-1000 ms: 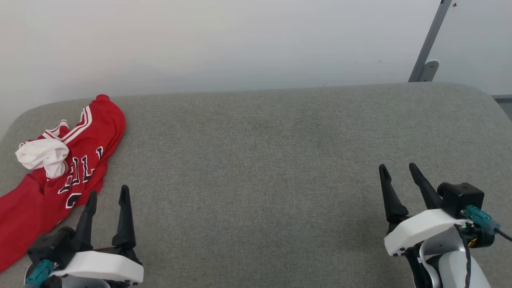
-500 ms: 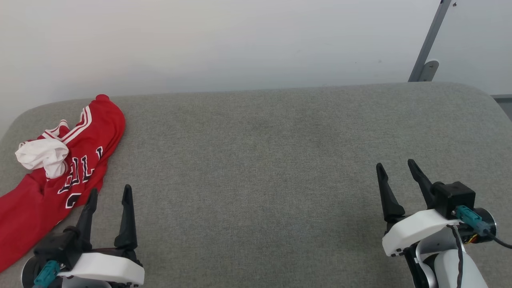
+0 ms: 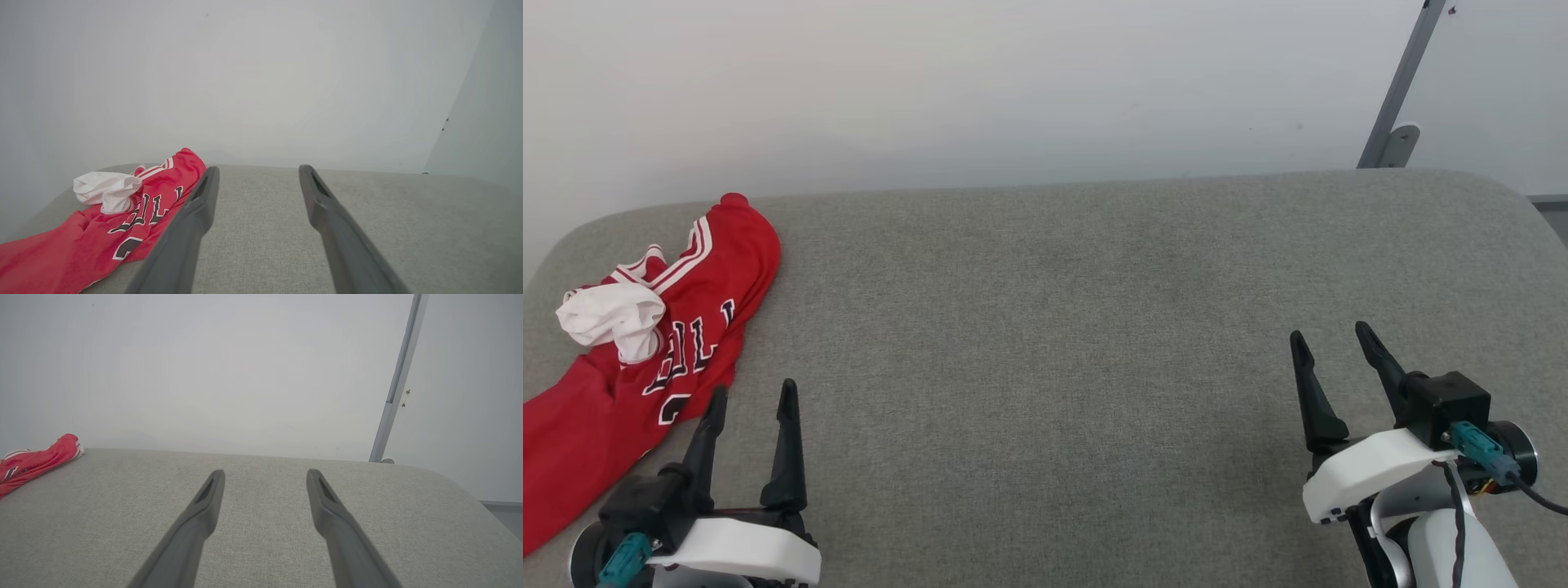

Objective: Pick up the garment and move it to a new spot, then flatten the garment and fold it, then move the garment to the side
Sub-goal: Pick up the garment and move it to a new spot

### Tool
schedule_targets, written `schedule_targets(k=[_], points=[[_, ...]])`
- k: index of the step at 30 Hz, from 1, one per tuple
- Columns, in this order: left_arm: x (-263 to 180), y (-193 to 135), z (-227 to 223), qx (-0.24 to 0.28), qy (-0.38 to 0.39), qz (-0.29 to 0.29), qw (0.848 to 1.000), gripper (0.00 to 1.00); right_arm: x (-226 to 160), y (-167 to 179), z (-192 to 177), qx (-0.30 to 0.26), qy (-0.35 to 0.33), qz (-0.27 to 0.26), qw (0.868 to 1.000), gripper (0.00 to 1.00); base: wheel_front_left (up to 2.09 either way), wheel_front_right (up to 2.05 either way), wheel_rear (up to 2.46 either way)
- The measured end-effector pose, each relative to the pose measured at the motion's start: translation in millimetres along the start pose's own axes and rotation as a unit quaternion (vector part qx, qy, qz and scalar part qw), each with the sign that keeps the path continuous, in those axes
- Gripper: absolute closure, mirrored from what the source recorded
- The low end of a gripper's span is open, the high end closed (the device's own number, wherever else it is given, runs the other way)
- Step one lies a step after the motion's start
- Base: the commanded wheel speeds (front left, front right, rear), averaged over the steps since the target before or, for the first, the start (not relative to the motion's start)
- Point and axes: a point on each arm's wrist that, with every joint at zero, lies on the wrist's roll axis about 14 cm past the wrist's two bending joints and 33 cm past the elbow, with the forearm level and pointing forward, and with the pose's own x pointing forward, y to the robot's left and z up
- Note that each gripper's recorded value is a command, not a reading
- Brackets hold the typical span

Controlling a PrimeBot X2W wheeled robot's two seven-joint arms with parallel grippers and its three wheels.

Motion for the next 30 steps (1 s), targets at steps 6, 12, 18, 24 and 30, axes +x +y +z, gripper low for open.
schedule_targets(k=[6,12,18,24,30], points=[[-5,14,0,-0.013,0.002,0.032,0.999,0.0,4,14,2,0.001,-0.004,0.019,1.0,0.0,0.0,0.0,0.0],[-21,43,6,-0.014,-0.002,0.084,0.996,0.0,12,52,2,0.007,-0.002,0.074,0.997,0.0,0.0,0.0,0.0],[-52,81,15,-0.009,-0.008,0.152,0.988,0.0,21,93,2,0.01,0.0,0.131,0.991,0.0,0.0,0.0,0.0],[-93,112,19,-0.015,-0.011,0.221,0.975,0.0,26,136,1,0.014,0.005,0.19,0.982,0.0,0.0,0.0,0.0],[-131,134,25,-0.012,-0.015,0.275,0.961,0.0,27,176,2,0.018,0.007,0.243,0.97,0.0,0.0,0.0,0.0]])
